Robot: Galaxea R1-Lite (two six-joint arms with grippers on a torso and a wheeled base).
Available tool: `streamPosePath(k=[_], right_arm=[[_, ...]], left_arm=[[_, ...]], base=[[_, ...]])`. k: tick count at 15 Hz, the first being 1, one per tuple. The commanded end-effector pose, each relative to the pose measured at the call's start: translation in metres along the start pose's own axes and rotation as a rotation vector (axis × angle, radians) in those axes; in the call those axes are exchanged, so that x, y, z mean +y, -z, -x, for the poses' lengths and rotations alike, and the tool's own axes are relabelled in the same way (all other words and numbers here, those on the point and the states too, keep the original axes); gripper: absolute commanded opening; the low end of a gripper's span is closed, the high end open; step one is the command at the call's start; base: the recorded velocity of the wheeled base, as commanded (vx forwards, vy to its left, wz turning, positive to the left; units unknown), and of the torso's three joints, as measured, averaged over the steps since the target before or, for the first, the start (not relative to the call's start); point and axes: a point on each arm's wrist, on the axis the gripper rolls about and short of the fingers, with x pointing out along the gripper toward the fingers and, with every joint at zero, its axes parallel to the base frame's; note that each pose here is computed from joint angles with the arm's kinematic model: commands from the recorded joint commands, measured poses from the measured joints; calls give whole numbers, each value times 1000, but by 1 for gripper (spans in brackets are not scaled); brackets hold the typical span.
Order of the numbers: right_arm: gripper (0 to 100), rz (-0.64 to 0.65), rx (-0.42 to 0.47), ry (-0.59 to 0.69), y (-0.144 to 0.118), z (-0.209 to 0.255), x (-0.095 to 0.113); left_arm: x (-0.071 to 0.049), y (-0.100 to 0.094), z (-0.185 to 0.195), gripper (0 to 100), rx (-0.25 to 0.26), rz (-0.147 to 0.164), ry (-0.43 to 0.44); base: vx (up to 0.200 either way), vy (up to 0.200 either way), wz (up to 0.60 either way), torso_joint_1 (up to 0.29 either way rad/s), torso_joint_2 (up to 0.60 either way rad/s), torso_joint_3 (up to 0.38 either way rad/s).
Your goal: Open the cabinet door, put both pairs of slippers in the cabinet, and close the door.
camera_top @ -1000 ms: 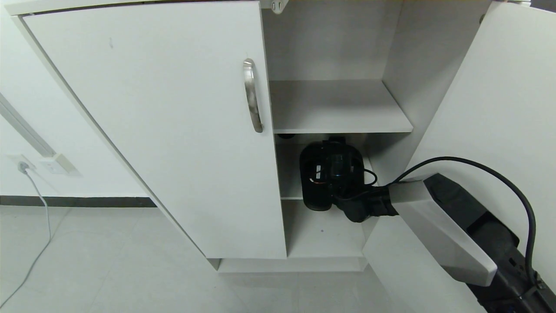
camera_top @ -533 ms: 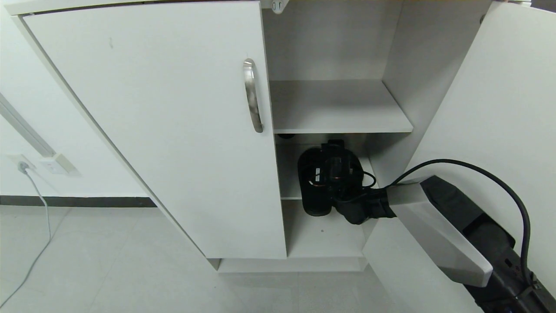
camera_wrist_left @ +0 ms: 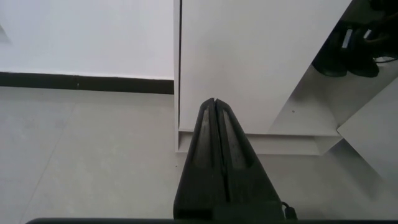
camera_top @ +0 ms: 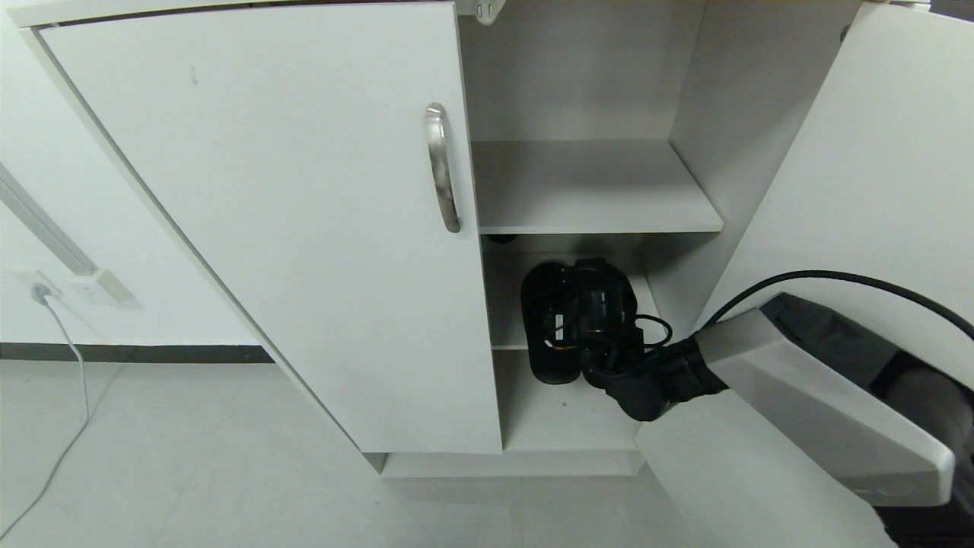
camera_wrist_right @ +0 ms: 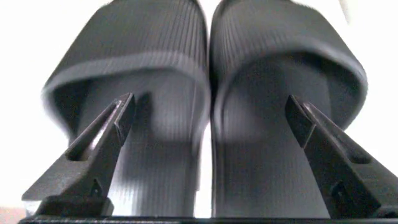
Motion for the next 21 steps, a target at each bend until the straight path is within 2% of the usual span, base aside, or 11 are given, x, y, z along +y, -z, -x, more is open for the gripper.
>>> streamPosePath(k=[1, 3, 5, 7, 11, 21], right_arm=[[100, -8, -27, -66, -21, 63, -7], [100, -5, -29, -94, -18, 84, -10], [100, 9, -18, -155, -12, 128, -17], [100, 8, -18, -187, -11, 144, -16], [100, 12, -14, -200, -8, 147, -12], [100, 15, -11, -208, -7, 149, -11]], left_arm=[[0, 0, 0, 0, 1, 2, -1], [0, 0, 0, 0, 1, 2, -1], [0, 0, 0, 0, 1, 2, -1], [0, 0, 0, 0, 2, 2, 4], [0, 0, 0, 0, 2, 2, 4], [0, 0, 0, 0, 2, 2, 6]], base=[[0, 0, 0, 0, 0, 0], [0, 0, 0, 0, 0, 0], [0, 0, 0, 0, 0, 0], [-200, 0, 0, 0, 0, 2], [-200, 0, 0, 4, 2, 5], [0, 0, 0, 0, 0, 0]])
